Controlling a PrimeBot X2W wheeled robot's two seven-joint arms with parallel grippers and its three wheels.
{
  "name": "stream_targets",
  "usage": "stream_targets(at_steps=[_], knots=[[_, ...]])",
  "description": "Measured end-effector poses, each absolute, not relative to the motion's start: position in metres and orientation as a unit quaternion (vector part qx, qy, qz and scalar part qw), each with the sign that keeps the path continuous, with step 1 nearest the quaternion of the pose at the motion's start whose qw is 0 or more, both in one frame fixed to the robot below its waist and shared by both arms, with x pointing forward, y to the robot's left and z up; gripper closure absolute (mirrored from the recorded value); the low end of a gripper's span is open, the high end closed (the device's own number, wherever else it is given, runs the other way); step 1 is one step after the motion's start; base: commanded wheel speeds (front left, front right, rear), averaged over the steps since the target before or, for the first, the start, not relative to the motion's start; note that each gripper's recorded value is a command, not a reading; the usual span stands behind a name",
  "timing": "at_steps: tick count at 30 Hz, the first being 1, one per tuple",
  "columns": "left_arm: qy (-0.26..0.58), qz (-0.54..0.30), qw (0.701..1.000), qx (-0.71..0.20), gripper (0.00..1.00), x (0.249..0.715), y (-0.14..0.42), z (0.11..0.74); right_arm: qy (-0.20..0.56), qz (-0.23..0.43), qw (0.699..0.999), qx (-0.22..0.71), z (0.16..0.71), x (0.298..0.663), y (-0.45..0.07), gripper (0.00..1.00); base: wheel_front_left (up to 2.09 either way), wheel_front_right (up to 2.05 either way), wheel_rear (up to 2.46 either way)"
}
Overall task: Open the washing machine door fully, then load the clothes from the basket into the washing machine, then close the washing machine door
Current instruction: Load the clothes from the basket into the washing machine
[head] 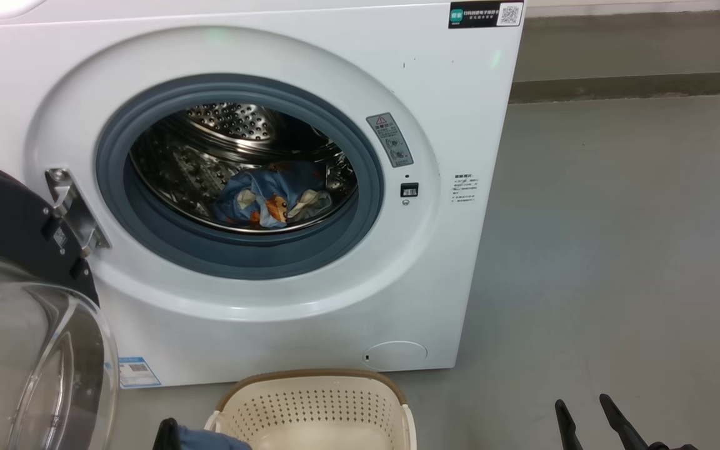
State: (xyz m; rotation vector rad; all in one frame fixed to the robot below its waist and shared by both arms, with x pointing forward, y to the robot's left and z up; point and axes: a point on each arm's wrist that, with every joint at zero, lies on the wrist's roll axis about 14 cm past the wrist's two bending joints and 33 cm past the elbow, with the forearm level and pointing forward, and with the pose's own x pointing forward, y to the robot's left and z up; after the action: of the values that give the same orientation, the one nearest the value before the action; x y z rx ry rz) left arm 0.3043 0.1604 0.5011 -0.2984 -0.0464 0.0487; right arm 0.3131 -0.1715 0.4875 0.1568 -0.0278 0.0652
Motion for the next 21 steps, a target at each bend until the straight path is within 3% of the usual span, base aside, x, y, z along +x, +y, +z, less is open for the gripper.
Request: stream_targets(at_steps=[15, 21], knots=[[-0.014, 0.008, 0.988, -0.151, 1.00, 0.309, 0.151, 0.498, -0.005, 0.028, 0.996, 0.080, 0.482, 0.312, -0.173, 0.00, 0.00, 0.00, 0.00], [-0.036, -0.029, 0.987, -0.155, 1.00, 0.333, 0.133, 0.514, 0.005, 0.022, 0.996, 0.087, 0.477, 0.311, -0.174, 0.00, 0.00, 0.00, 0.00]])
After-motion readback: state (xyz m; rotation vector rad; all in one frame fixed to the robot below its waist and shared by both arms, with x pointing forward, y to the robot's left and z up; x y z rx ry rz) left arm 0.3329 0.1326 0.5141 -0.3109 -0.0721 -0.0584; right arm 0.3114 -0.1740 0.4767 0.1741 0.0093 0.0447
